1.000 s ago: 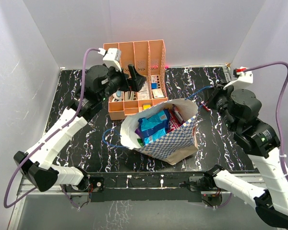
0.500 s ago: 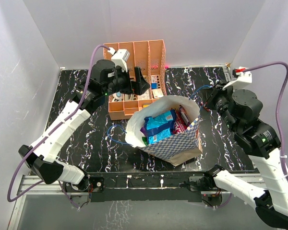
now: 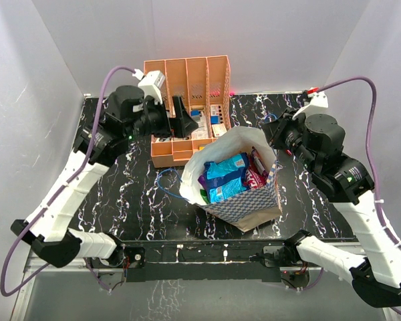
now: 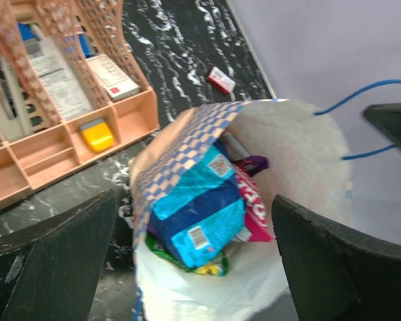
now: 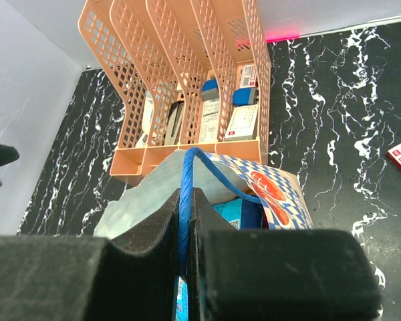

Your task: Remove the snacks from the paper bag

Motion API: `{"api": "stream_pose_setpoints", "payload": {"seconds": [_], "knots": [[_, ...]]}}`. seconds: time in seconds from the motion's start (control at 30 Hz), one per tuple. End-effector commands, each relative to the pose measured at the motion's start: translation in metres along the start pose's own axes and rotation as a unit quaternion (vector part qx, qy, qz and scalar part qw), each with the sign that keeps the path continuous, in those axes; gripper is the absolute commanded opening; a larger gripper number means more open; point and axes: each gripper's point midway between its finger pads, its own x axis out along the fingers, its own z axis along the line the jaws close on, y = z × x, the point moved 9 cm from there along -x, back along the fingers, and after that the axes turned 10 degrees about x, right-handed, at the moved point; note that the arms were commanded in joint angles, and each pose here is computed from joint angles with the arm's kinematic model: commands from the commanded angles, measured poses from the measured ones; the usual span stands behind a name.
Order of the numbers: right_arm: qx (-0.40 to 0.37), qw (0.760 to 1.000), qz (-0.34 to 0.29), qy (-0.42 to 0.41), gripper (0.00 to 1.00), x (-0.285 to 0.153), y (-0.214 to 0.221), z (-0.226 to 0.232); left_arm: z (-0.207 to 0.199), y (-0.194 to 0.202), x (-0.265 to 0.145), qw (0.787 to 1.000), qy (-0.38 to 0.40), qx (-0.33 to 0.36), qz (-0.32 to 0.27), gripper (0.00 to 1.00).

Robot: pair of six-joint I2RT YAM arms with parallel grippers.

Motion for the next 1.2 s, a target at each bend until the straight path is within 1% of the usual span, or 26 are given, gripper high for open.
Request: {"api": "stream_pose_setpoints", "payload": {"seconds": [0.0,0.1,0.17,0.23,0.3,0.37,0.4,0.43,0.5,0.57,0.6,0.67,0.8,0.9,0.97,1.03,1.07,1.17], "knots": [[0.025,0.999,-0.027,-0.012,0.08,-0.005,-0.015,0.010,-0.020,-0.005,0.019,0.991,0.066,-0.084,0.085,0.98],[0.044,0.999,-0.013,-0.008,0.08,-0.009,-0.011,0.008,-0.030,0.002,0.033,0.975,0.095,-0.161,0.116,0.98],[0.057,0.998,0.003,-0.009,0.08,-0.013,-0.009,0.010,-0.040,0.009,0.036,0.972,0.108,-0.175,0.115,0.98],[0.067,0.998,0.015,-0.002,0.08,-0.017,-0.008,0.009,-0.050,0.018,0.039,0.976,0.100,-0.153,0.116,0.98],[0.066,0.997,0.026,-0.009,0.08,-0.021,-0.002,0.006,-0.065,0.036,0.045,0.982,0.092,-0.108,0.123,0.98],[0.052,0.997,0.039,-0.040,0.08,-0.022,0.006,0.006,-0.075,0.052,0.049,0.989,0.074,-0.064,0.113,0.98],[0.049,0.996,0.045,-0.058,0.07,-0.021,0.010,0.007,-0.086,0.066,0.049,0.990,0.073,-0.040,0.110,0.98],[0.046,0.995,0.045,-0.083,0.08,-0.021,0.013,0.009,-0.088,0.075,0.050,0.993,0.063,-0.028,0.099,0.97],[0.042,0.990,0.035,-0.126,0.08,-0.020,0.012,0.015,-0.085,0.086,0.050,0.995,0.035,-0.035,0.087,0.94],[0.057,0.987,0.026,-0.150,0.08,-0.020,0.004,0.025,-0.079,0.089,0.049,0.995,0.002,-0.050,0.087,0.89],[0.060,0.984,0.028,-0.164,0.08,-0.019,0.001,0.030,-0.079,0.090,0.052,0.995,0.000,-0.042,0.089,0.85],[0.062,0.980,0.037,-0.185,0.08,-0.018,-0.002,0.038,-0.077,0.099,0.063,0.994,-0.014,-0.038,0.103,0.84],[0.076,0.975,0.050,-0.201,0.08,-0.014,-0.004,0.046,-0.072,0.109,0.089,0.986,-0.088,-0.049,0.131,0.89],[0.078,0.976,0.062,-0.192,0.08,-0.011,0.000,0.044,-0.070,0.114,0.100,0.981,-0.133,-0.033,0.136,0.92],[0.079,0.979,0.061,-0.179,0.08,-0.010,0.002,0.041,-0.069,0.121,0.105,0.980,-0.138,-0.034,0.143,0.92],[0.081,0.980,0.055,-0.173,0.08,-0.013,0.002,0.038,-0.070,0.130,0.111,0.980,-0.128,-0.036,0.149,0.93],[0.081,0.981,0.050,-0.171,0.08,-0.014,0.002,0.037,-0.073,0.132,0.114,0.981,-0.123,-0.033,0.146,0.97],[0.080,0.982,0.042,-0.167,0.08,-0.017,0.002,0.034,-0.077,0.140,0.127,0.980,-0.122,-0.021,0.154,0.98]]}}
